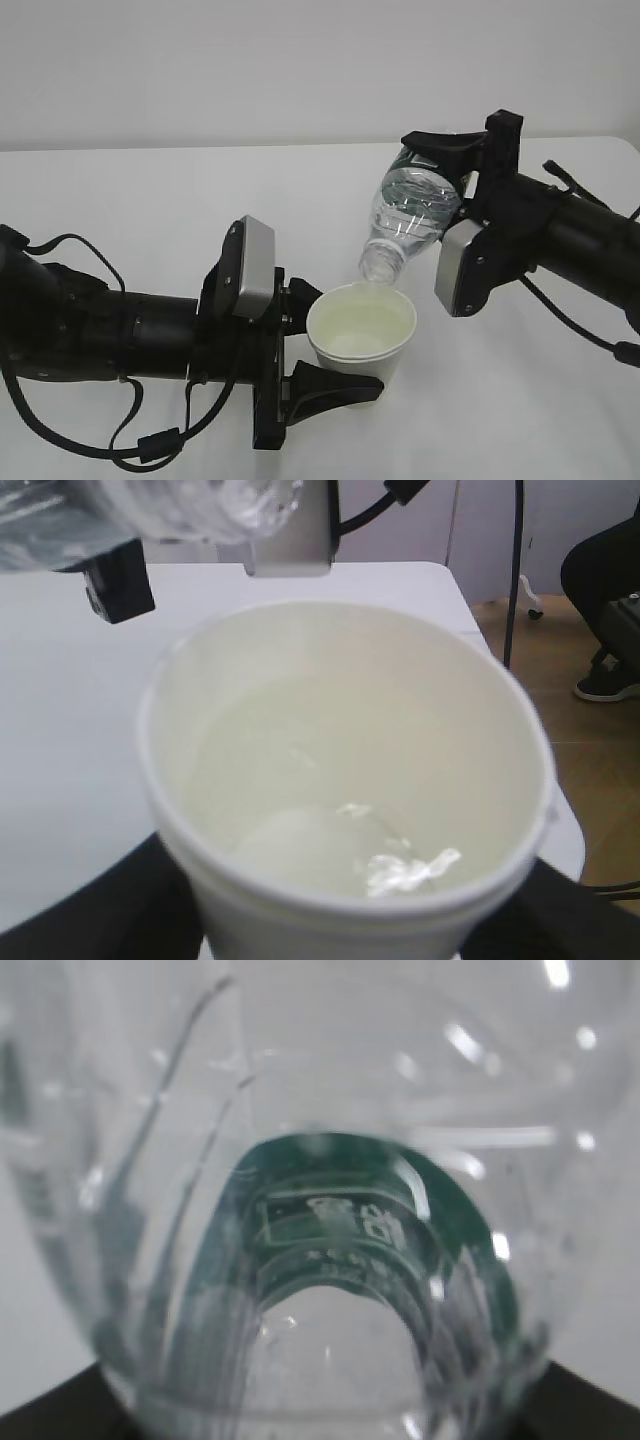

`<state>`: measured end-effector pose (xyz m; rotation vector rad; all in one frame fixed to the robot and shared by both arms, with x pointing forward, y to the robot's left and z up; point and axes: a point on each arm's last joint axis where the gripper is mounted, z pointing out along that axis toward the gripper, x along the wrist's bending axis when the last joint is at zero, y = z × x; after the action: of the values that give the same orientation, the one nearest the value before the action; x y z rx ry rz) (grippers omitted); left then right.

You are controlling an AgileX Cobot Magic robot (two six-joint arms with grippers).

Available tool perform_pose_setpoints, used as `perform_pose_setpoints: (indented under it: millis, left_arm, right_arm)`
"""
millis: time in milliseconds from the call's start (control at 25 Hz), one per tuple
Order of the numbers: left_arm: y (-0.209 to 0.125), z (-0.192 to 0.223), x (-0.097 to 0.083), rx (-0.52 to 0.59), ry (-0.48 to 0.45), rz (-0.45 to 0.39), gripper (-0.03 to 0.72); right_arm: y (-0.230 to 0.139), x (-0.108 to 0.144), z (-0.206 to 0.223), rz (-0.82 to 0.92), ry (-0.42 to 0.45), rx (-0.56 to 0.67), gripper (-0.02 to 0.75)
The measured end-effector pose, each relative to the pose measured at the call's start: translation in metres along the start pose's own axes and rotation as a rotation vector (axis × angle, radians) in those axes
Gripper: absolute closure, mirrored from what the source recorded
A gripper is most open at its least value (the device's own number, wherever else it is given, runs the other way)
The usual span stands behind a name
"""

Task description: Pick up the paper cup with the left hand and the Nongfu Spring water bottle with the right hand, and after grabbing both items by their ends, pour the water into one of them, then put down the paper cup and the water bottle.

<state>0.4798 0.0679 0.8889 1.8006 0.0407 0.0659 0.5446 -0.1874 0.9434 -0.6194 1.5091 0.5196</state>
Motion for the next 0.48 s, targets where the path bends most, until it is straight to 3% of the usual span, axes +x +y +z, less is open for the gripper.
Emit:
perform_pose_setpoints:
  millis: [480]
  left_arm:
    - [0.0001, 0.0000, 0.0003, -0.001, 0.003, -0.002, 0.207]
  right_arm:
    - [0.0003, 0.0001, 0.0000, 0.095, 0.001, -0.004, 0.309]
